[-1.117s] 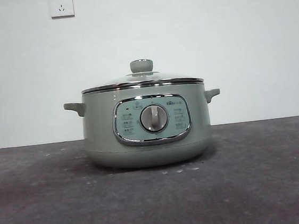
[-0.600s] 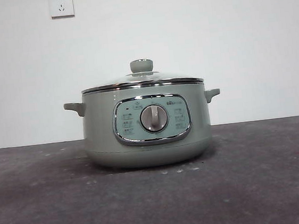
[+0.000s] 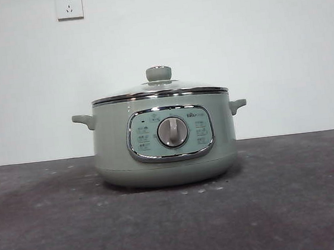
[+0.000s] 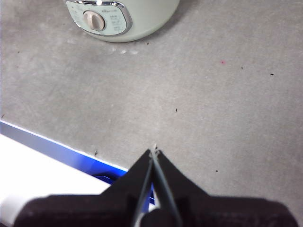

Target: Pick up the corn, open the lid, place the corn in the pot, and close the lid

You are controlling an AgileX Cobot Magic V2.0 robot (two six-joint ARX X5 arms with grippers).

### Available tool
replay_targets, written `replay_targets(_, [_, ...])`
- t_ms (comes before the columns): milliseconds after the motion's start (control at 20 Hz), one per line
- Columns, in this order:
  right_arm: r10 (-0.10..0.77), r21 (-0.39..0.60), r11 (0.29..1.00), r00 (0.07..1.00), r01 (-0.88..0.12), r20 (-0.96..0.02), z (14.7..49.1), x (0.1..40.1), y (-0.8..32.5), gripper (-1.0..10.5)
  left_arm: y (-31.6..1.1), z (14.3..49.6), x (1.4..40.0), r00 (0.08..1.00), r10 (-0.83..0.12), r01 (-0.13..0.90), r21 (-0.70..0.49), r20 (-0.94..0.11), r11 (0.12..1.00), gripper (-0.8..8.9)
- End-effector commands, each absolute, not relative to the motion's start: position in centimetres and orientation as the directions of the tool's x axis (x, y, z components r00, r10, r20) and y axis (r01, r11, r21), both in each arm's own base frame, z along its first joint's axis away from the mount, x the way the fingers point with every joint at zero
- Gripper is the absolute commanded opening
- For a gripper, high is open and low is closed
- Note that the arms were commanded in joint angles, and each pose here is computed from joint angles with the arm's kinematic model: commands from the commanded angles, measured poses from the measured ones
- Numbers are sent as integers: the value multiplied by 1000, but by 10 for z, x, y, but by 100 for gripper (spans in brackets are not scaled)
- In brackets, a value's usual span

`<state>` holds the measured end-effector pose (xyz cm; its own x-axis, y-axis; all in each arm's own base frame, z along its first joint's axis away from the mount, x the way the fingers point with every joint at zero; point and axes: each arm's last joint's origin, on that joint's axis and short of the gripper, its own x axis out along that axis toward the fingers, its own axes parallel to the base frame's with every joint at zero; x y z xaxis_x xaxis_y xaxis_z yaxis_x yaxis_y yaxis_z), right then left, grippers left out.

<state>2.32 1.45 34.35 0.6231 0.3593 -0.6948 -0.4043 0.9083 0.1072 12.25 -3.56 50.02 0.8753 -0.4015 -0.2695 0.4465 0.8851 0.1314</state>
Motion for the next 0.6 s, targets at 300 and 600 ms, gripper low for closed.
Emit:
replay_targets(300, [344,104,913,609,-394,-715,340,22,13,2,-3,421,93,981,-178,192,276,-76,942,-3])
replay_targets(600, [334,96,917,615,-387,-714,340,22,13,2,0,296,99,986,-148,160,177,-74,971,-3])
